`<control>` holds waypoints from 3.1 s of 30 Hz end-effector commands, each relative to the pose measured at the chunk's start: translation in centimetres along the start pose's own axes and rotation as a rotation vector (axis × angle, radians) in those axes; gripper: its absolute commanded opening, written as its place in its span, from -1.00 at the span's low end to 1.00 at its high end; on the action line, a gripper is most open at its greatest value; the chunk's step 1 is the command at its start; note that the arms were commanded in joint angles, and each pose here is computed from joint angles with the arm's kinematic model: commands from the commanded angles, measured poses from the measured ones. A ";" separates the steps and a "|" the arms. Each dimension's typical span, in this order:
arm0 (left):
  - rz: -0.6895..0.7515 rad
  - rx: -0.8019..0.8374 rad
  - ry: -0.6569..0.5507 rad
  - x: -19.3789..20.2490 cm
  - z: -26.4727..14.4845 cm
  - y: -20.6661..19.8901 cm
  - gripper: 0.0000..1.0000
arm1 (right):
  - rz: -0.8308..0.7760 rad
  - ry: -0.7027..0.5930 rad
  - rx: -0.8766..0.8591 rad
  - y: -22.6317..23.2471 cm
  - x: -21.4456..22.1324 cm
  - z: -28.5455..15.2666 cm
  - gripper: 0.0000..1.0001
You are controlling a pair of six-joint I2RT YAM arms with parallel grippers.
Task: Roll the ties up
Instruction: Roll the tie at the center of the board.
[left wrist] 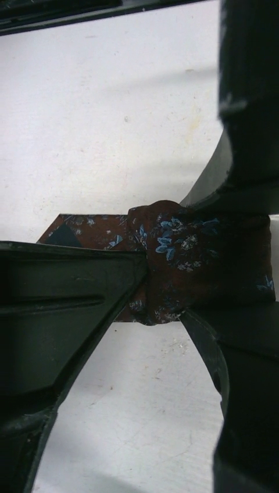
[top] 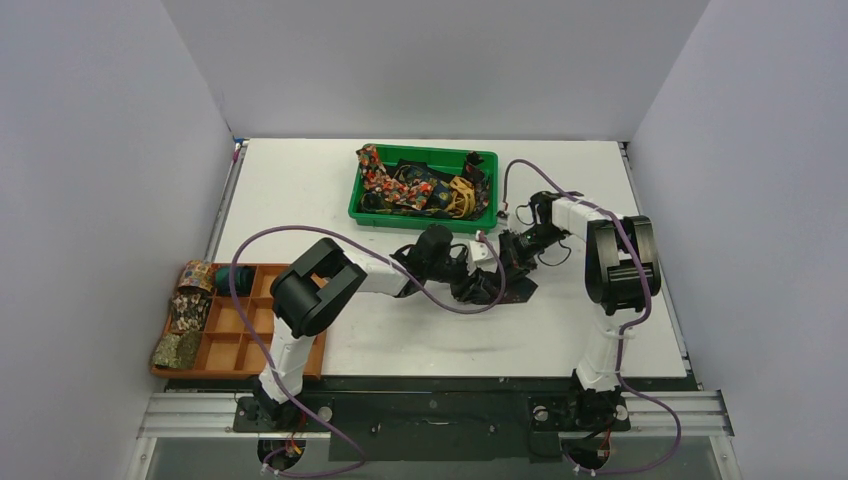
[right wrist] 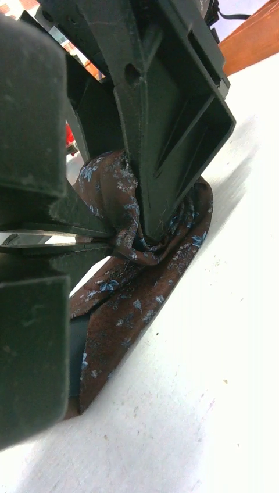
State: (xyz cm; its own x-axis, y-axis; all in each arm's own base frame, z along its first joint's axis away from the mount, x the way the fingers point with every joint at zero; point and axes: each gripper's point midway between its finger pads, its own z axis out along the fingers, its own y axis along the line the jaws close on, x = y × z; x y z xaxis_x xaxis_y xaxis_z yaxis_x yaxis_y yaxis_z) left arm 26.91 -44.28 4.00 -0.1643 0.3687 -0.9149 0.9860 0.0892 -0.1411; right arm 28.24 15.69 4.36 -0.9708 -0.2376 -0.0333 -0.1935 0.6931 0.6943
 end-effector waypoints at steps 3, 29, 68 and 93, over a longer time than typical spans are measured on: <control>0.033 0.004 0.112 2.5 0.8 -0.8 -0.47 | -0.076 -0.023 0.076 -1.5 -0.4 -0.2 -1.00; 0.025 -0.022 0.297 6.7 -0.2 -0.9 -0.35 | -0.034 -0.028 -0.159 6.0 0.5 -0.8 -0.02; 0.070 -0.002 0.039 -0.2 2.9 1.2 -0.46 | 0.009 0.035 0.138 -6.7 0.8 -1.3 -1.00; 0.024 -0.059 0.227 4.0 2.0 1.0 -0.40 | -0.055 0.047 0.265 -2.7 0.8 -1.2 -0.40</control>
State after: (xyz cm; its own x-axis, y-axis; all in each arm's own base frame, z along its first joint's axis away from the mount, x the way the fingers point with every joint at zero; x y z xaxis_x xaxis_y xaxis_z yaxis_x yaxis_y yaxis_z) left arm 27.64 -46.95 3.18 -0.0746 0.4493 -0.8903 0.9965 0.0683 -0.0490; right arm 27.27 14.91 6.69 -0.9638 -0.2606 -0.0573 -0.2404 0.7547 0.6105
